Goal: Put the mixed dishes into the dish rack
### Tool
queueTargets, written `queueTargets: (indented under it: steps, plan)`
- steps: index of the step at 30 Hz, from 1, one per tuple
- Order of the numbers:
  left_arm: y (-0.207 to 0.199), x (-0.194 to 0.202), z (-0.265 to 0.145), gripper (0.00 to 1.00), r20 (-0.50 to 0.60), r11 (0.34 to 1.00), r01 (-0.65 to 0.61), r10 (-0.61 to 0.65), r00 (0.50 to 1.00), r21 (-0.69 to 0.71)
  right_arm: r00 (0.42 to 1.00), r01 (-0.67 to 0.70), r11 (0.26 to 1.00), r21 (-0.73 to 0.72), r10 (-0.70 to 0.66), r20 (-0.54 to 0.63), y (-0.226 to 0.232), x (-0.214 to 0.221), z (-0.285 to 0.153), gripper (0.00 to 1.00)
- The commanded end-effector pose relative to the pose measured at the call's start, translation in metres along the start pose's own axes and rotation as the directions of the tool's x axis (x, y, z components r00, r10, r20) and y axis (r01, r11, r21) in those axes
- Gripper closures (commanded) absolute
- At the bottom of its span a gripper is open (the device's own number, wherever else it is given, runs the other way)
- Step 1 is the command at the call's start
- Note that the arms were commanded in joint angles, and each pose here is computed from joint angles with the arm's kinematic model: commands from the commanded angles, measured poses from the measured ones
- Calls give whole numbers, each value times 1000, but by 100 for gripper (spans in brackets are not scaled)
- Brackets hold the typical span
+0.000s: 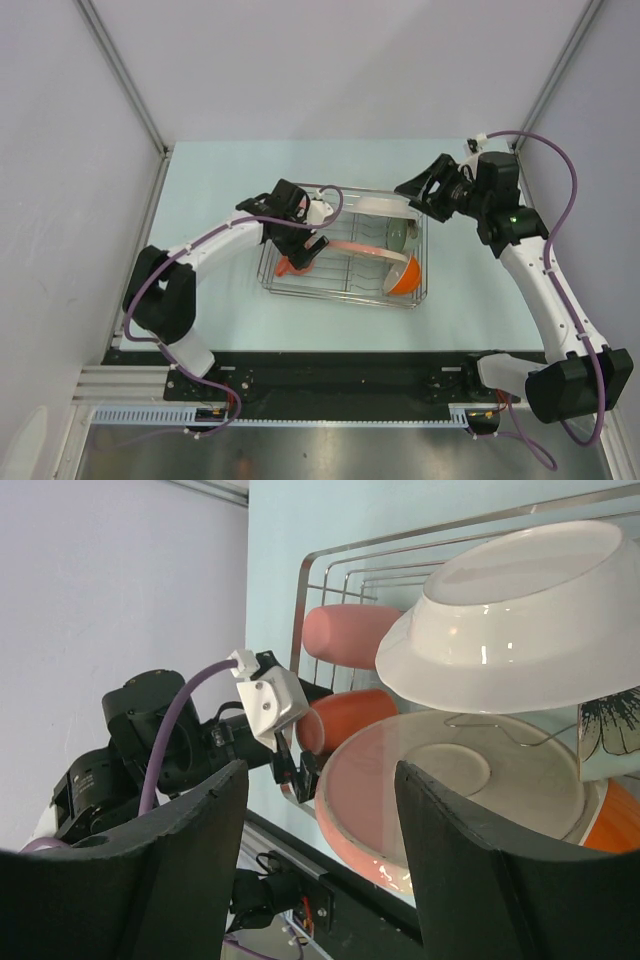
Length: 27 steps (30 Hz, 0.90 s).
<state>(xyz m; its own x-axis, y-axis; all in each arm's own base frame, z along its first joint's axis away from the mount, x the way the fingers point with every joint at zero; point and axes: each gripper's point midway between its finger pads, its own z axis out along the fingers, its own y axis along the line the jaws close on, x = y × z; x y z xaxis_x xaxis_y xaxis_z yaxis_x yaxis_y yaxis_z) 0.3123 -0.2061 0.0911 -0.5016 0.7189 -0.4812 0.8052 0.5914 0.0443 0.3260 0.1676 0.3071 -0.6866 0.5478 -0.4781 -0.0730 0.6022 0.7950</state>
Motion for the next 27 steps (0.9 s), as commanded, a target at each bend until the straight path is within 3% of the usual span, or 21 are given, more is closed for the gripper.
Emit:
queueTargets:
  steps: [1,27]
  plan:
    - [-10,8,3,0,-15,999,-16,16,1000,29,999,35,999,-33,-34,30,10,-3,-6,35]
    - [-2,-23,-81,0,88,997,-47,53,995,-61,993,113,994,1,-113,20,4,6,6,34]
